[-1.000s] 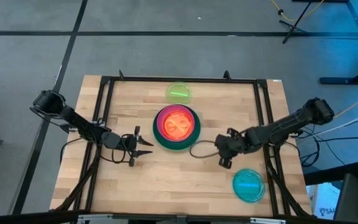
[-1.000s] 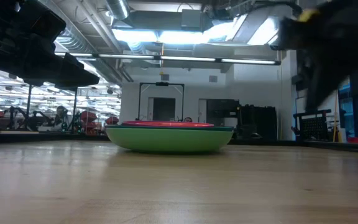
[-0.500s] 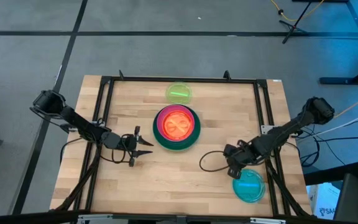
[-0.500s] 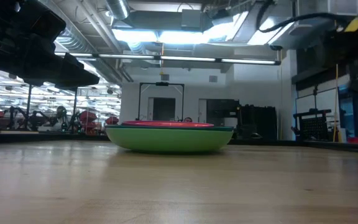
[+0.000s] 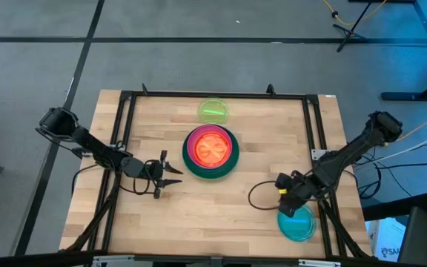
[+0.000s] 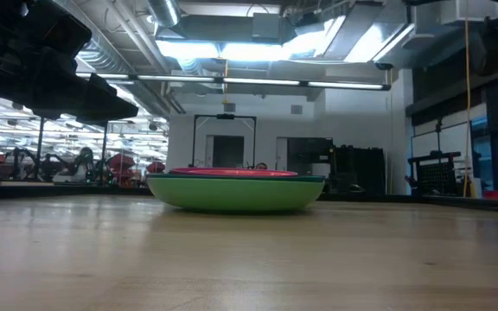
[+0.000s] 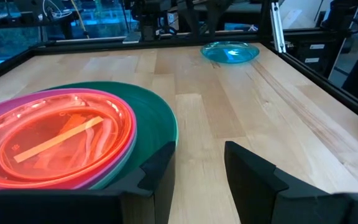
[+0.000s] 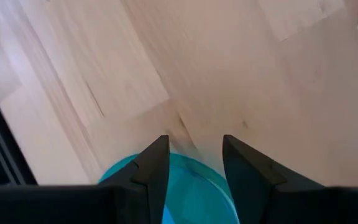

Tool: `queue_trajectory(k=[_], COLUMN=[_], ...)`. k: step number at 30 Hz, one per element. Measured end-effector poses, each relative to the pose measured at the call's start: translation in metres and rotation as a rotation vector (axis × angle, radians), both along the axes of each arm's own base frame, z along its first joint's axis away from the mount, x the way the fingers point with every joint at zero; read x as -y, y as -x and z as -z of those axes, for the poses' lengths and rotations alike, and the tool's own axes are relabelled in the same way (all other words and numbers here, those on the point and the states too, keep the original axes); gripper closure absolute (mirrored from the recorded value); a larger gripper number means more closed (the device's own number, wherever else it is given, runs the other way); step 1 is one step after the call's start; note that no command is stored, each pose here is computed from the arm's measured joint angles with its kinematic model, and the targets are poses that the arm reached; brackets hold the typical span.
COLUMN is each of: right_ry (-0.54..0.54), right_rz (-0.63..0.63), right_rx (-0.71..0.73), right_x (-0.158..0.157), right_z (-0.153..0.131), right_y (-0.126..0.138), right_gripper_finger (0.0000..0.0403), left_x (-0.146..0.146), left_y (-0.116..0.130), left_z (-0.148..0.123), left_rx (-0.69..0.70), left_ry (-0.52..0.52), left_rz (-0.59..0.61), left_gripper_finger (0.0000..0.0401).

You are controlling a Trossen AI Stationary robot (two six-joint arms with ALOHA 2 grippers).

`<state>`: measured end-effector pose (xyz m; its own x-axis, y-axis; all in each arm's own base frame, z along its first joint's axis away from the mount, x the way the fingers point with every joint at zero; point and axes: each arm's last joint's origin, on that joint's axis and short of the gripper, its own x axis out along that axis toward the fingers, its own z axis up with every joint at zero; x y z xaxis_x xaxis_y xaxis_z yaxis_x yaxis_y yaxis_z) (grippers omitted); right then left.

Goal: Stack plastic plates
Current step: Stack the light blue plate on the orange plate

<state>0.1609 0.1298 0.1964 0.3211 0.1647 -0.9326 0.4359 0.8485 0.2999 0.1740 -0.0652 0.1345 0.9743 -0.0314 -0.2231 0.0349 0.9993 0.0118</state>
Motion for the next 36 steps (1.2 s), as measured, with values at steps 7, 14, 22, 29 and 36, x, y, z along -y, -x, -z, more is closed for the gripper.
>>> queue_trajectory(k=[7, 14, 22, 29, 36], right_ry=[-0.073, -0.103, -0.078, -0.078, -0.056], right_rz=[0.083, 0.152, 0.119, 0.015, -0.022], right_rx=[0.021, 0.139, 0.114, 0.071, -0.012], right_x=[0.003, 0.006, 0.005, 0.000, -0.005], right_z=[0.018, 0.012, 0.015, 0.019, 0.029], right_y=[0.029, 0.051, 0.054, 0.053, 0.051], right_gripper_finger=[0.0261, 0.0261, 0.0261, 0.0261, 0.0261], left_x=[0.000, 0.000, 0.000, 0.000, 0.000], left_y=[0.000, 0.000, 0.000, 0.000, 0.000], left_z=[0.000, 0.000, 0.000, 0.000, 0.000], left_rx=[0.000, 0.000, 0.001, 0.001, 0.001], left_ry=[0.000, -0.001, -0.001, -0.001, -0.001], left_rz=[0.001, -0.001, -0.002, -0.004, -0.004], left_gripper_finger=[0.0270, 0.0270, 0.0270, 0.0270, 0.0270])
